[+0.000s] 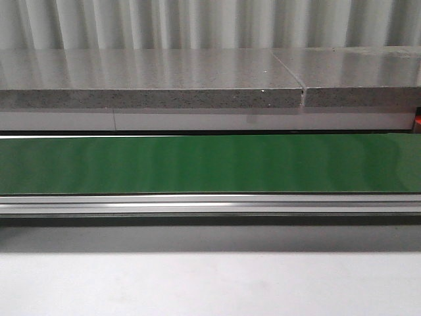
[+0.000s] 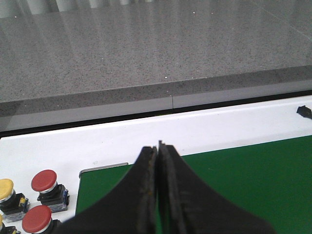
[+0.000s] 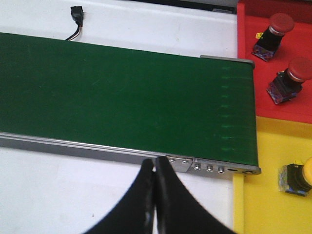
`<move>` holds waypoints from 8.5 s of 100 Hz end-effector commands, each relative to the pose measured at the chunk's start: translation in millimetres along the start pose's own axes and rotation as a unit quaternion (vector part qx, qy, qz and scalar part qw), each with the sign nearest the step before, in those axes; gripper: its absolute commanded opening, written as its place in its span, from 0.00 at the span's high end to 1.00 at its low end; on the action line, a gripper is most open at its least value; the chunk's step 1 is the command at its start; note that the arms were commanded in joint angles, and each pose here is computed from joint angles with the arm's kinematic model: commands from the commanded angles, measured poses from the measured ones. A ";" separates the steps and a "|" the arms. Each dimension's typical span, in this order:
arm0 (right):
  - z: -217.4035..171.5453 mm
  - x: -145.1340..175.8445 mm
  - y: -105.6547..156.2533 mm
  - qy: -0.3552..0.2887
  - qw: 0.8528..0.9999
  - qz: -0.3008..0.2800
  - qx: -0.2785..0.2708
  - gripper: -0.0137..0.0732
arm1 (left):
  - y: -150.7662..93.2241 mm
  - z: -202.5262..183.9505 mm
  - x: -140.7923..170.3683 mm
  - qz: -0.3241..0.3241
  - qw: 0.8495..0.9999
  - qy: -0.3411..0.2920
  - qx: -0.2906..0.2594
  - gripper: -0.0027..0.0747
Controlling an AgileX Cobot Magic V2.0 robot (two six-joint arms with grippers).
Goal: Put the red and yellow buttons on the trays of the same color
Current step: 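Move the left gripper over the remaining red and yellow buttons, then lower the left gripper and grasp a red push-button, then set the red button on the green belt and open the left gripper, then grasp a yellow push-button from the table with the left gripper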
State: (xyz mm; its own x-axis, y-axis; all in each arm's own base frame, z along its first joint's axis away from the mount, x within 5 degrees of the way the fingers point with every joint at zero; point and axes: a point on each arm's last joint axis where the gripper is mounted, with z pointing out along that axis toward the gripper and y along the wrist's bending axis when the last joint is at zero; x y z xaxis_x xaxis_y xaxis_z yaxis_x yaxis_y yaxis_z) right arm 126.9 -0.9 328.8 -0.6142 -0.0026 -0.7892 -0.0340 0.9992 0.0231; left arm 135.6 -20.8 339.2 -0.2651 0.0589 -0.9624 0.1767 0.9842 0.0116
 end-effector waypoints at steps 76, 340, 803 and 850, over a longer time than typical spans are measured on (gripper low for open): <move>-5.8 -10.6 -0.4 -0.039 0.999 -0.008 0.005 0.92 | 11.9 3.8 -16.0 -0.118 0.991 -0.055 -0.036 0.14; -5.5 -10.6 -0.5 -0.039 0.999 -0.008 0.005 0.92 | 170.1 211.3 78.9 -0.311 0.882 0.284 -0.214 0.14; -5.5 -10.6 -0.5 -0.039 0.999 -0.008 0.005 0.92 | 220.1 182.6 63.5 -0.290 0.881 0.295 -0.228 0.27; -5.5 -10.6 -0.5 -0.039 0.999 -0.008 0.005 0.92 | 235.2 206.7 74.9 -0.296 0.871 0.326 -0.217 0.27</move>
State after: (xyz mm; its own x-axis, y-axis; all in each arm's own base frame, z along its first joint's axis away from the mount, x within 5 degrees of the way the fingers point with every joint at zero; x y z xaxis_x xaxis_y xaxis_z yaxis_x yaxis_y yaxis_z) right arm 126.8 -0.9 328.7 -0.6155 -0.0043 -0.7881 -0.0344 0.9992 0.0214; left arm 350.0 177.7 189.5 -0.7406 -0.5400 -0.4000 -0.5119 0.8389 -0.1847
